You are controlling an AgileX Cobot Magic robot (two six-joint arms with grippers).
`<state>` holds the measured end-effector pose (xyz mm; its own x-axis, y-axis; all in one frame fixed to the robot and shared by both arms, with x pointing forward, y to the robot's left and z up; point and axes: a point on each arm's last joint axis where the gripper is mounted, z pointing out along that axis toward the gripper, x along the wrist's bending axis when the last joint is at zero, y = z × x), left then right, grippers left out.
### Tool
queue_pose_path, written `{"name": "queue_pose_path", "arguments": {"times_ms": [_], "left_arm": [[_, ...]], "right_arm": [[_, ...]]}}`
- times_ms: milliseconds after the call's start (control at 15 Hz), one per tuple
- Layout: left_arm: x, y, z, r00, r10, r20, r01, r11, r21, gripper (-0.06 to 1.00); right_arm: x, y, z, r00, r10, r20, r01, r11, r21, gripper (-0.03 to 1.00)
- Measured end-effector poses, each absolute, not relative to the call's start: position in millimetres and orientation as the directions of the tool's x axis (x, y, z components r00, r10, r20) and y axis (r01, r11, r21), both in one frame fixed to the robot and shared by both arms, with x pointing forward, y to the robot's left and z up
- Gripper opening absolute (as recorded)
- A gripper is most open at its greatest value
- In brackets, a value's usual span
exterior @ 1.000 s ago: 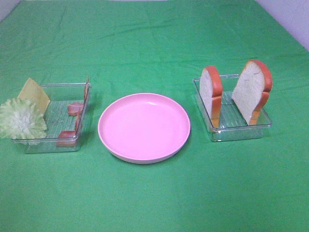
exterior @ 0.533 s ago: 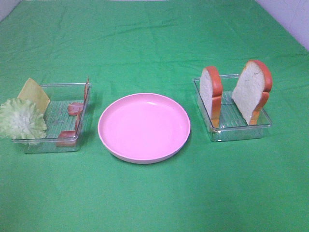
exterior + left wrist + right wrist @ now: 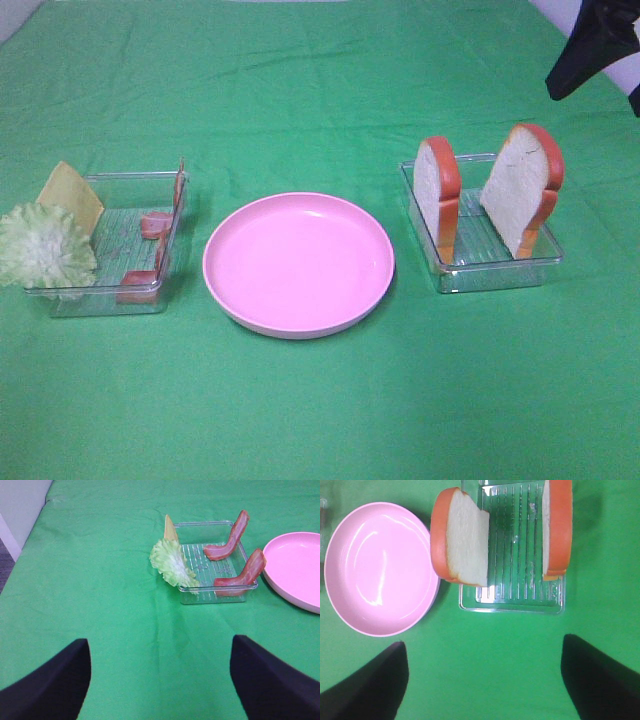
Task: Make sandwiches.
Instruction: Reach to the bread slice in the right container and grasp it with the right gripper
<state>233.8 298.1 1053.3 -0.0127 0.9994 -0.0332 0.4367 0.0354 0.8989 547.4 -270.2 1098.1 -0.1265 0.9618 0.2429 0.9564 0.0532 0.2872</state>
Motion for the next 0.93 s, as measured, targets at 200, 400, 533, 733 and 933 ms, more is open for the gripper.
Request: {"name": "queue_pose_path", "arguments": {"times_ms": [200, 400, 533, 733, 933], "left_arm": [[234, 298, 1053, -0.013, 0.999, -0.033, 0.437, 0.035, 0.899, 0.73], [234, 298, 1053, -0.013, 0.999, -0.033, 0.437, 0.035, 0.899, 0.73], [234, 298, 1053, -0.013, 0.999, -0.033, 0.437, 0.035, 0.899, 0.73], [234, 298, 1053, -0.013, 0.999, -0.033, 0.437, 0.035, 0.899, 0.73], [234, 298, 1053, -0.013, 0.999, -0.033, 0.437, 0.035, 0.899, 0.73]], "right_arm": [[589, -252, 1091, -0.153, 0.955, 0.253, 0.971, 0.097, 0.218, 0.76], [615, -221, 1081, -0.188, 0.955, 0.229, 0.968, 0.14, 0.209, 0.76], [630, -197, 1072, -0.212, 0.95, 0.231, 0.965, 0.166, 0.204, 0.76], [650, -185, 1042, -0.191, 0.964, 0.185, 0.975, 0.165, 0.147, 0.76], [658, -185, 1016, -0.179, 0.97, 0.163, 0.982, 0.167, 0.088, 0.76]]}}
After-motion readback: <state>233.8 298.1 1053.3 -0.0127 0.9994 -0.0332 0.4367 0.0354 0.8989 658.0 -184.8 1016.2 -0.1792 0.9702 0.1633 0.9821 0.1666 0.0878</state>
